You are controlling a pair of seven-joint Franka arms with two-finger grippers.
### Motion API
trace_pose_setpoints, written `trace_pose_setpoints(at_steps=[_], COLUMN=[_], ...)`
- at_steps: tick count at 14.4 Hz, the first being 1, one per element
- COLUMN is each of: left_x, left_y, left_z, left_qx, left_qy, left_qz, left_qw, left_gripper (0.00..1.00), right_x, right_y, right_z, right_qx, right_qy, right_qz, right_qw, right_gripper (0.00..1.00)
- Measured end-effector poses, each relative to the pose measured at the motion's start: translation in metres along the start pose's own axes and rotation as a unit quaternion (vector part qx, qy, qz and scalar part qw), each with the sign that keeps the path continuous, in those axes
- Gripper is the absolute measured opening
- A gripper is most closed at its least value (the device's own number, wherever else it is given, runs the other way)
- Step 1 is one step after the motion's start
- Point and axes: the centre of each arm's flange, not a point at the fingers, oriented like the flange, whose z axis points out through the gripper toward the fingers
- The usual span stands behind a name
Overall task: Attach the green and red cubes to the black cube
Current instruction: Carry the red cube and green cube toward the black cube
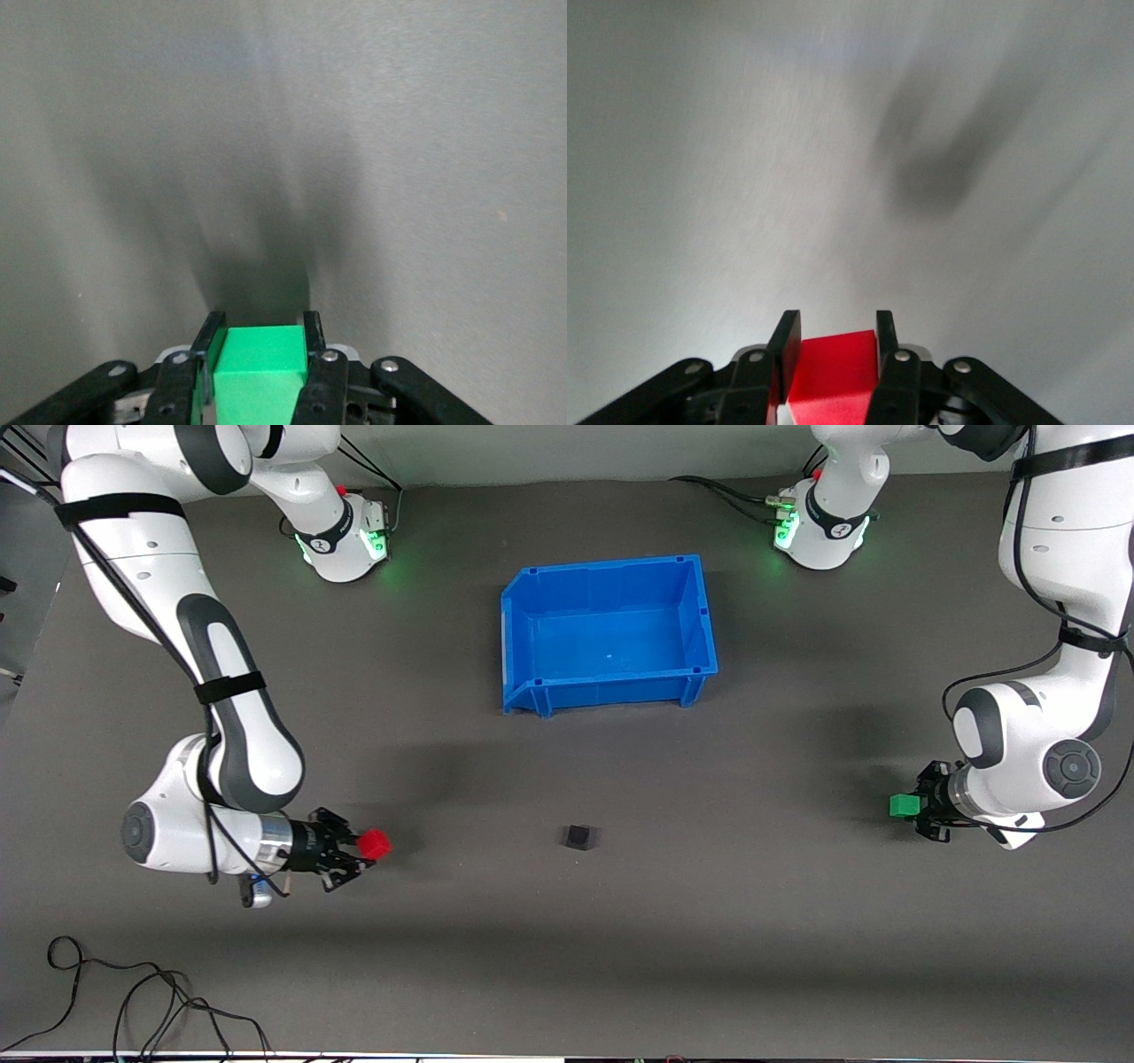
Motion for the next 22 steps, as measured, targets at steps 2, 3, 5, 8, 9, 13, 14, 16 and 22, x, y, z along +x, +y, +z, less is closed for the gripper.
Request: trace_pose_setpoints(at_steps=[2, 3, 5, 8, 9, 13, 14, 16, 22], left_x=[-0.013, -0.025, -0.074, -0.166, -0.19, -0.29, -0.315, -0.357, -0.426], left_y=[0.012, 0.021, 0.04, 0.065, 0.073, 0.094, 0.097, 0.101, 0.094], left_z=[-0.037, -0.055, -0.076, -0.071, -0.068, -0.048, -0.044, -0.038, 0.004], left_qx=[0.01, 0.008, -0.001, -0.007, -0.01, -0.025, -0.037, -0.061, -0.061], left_qy=[-0.007, -0.007, -0.004, 0.001, 0.003, 0.004, 0.002, -0.009, -0.041], left_qz=[-0.003, -0.016, -0.046, -0.073, -0.079, -0.094, -0.098, -0.098, -0.095], left_qw=[1.0, 1.0, 0.999, 0.997, 0.997, 0.995, 0.995, 0.993, 0.993], left_gripper=[0.4, 0.4, 0.4, 0.4, 0.4, 0.4, 0.4, 0.4, 0.4], right_x=[-0.022, -0.032, -0.049, -0.084, -0.096, -0.137, -0.147, -0.166, -0.196], right_y=[-0.01, -0.013, -0.018, -0.031, -0.037, -0.053, -0.055, -0.059, -0.051], right_z=[0.007, 0.012, 0.024, 0.051, 0.061, 0.09, 0.096, 0.105, 0.157], right_qx=[0.003, 0.002, 0.005, 0.02, 0.026, 0.048, 0.048, 0.048, 0.046], right_qy=[-0.008, -0.009, -0.006, 0.0, 0.002, 0.002, 0.0, -0.003, 0.019], right_qz=[0.022, 0.035, 0.064, 0.089, 0.096, 0.116, 0.122, 0.134, 0.124], right_qw=[1.0, 0.999, 0.998, 0.996, 0.995, 0.992, 0.991, 0.99, 0.991], right_gripper=[0.38, 0.38, 0.38, 0.38, 0.38, 0.38, 0.38, 0.38, 0.38])
